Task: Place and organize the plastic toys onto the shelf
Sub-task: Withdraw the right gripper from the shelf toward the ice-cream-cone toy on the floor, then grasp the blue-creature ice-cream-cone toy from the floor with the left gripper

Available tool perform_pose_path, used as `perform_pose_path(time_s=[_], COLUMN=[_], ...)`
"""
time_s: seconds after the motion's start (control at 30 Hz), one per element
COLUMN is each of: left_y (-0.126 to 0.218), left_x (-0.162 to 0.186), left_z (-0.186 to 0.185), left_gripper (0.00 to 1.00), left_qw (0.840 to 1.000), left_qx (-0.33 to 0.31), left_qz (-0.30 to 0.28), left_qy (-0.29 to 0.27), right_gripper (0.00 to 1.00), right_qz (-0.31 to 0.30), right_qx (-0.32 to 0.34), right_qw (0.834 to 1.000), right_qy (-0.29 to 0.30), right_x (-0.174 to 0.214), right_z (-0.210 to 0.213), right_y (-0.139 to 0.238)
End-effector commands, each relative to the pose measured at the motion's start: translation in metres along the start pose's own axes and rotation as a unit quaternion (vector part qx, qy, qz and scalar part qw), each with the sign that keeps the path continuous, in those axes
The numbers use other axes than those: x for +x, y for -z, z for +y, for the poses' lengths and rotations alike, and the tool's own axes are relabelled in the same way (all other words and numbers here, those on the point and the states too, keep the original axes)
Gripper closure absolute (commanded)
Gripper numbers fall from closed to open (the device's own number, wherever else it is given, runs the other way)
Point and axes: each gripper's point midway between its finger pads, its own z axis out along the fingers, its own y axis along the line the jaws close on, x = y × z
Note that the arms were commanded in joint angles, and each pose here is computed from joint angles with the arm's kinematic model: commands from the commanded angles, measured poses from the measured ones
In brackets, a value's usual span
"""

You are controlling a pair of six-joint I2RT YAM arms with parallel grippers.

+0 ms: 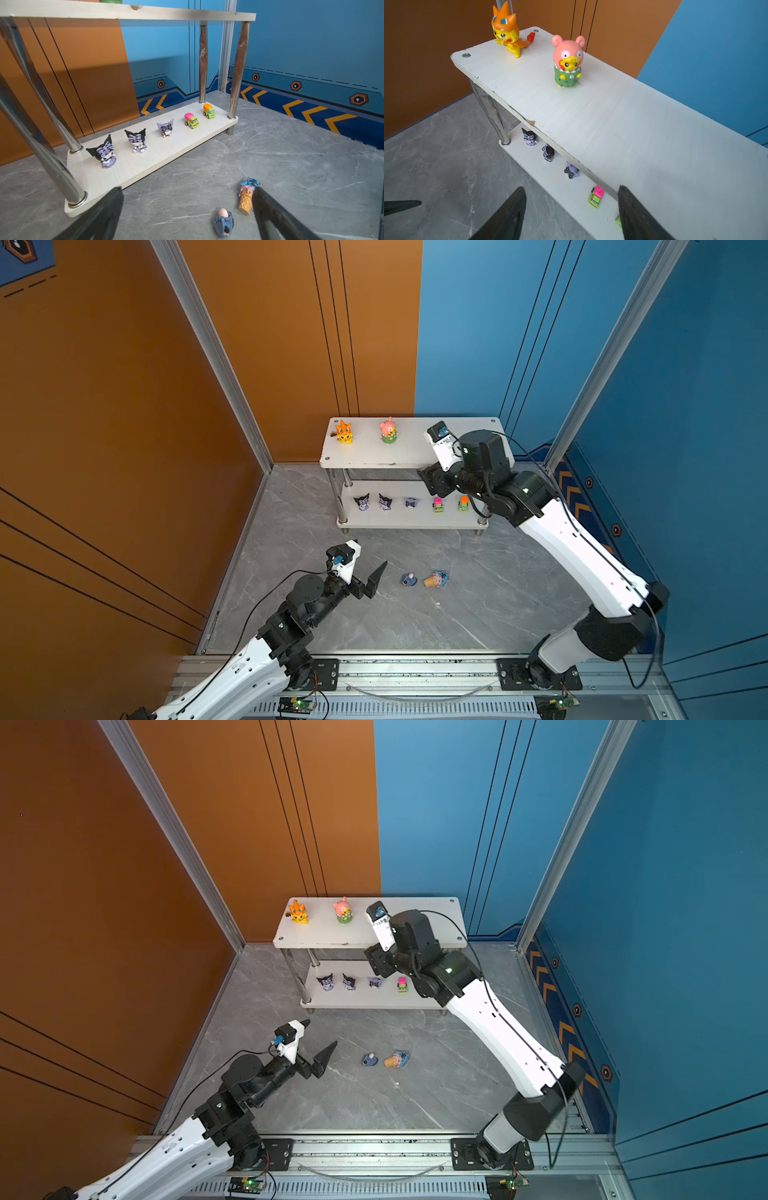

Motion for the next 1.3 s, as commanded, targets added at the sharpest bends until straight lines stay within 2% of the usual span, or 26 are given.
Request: perform_pose_path(time_s=[0.0, 0.13, 0.27, 0.43, 0.53, 0.63, 0.73, 0.77, 0.83, 1.13, 1.27], left_y=[-0.001, -0.004, -0.011, -0.029, -0.041, -0.056, -0.07, -0.074, -0.081, -0.098, -0.104], left_x=[-0.01, -0.001, 0.014, 0.036, 0.047, 0.056, 0.069, 0.073, 0.081, 0.154, 0.174], left_z=[-0.01, -0.016, -0.028, -0.06, -0.082, -0.101, -0.115, -0.119, -0.125, -0.142, -0.142], left_gripper=[0.02, 0.02, 0.02, 0.01, 0.01, 0.05, 0.12, 0.19, 0.25, 0.41, 0.46], left_qw=[1.0, 0.999, 0.997, 0.986, 0.975, 0.962, 0.948, 0.944, 0.937, 0.889, 0.879], left_qx=[0.022, 0.033, 0.059, 0.128, 0.169, 0.2, 0.223, 0.231, 0.244, 0.272, 0.266], left_qz=[-0.002, 0.016, 0.047, 0.105, 0.143, 0.182, 0.217, 0.224, 0.236, 0.343, 0.366], left_qy=[0.004, 0.009, 0.012, 0.004, -0.018, -0.046, -0.069, -0.073, -0.079, -0.135, -0.153], right_gripper=[0.3, 0.3, 0.32, 0.33, 0.34, 0.35, 0.36, 0.36, 0.36, 0.37, 0.38], right_qz=[0.006, 0.06, 0.134, 0.181, 0.188, 0.189, 0.194, 0.195, 0.199, 0.208, 0.206], right_qx=[0.04, 0.045, 0.045, 0.062, 0.079, 0.085, 0.08, 0.078, 0.074, 0.07, 0.062], right_qw=[0.999, 0.995, 0.985, 0.971, 0.963, 0.957, 0.953, 0.952, 0.95, 0.943, 0.941], right_qy=[-0.027, -0.065, -0.1, -0.145, -0.174, -0.201, -0.219, -0.223, -0.227, -0.249, -0.262], right_x=[0.028, 0.098, 0.168, 0.22, 0.233, 0.242, 0.249, 0.252, 0.257, 0.278, 0.282], right_z=[-0.017, -0.018, -0.013, -0.016, -0.027, -0.035, -0.037, -0.037, -0.036, -0.039, -0.038], right_y=[0.033, 0.058, 0.065, 0.066, 0.066, 0.064, 0.059, 0.058, 0.056, 0.052, 0.047])
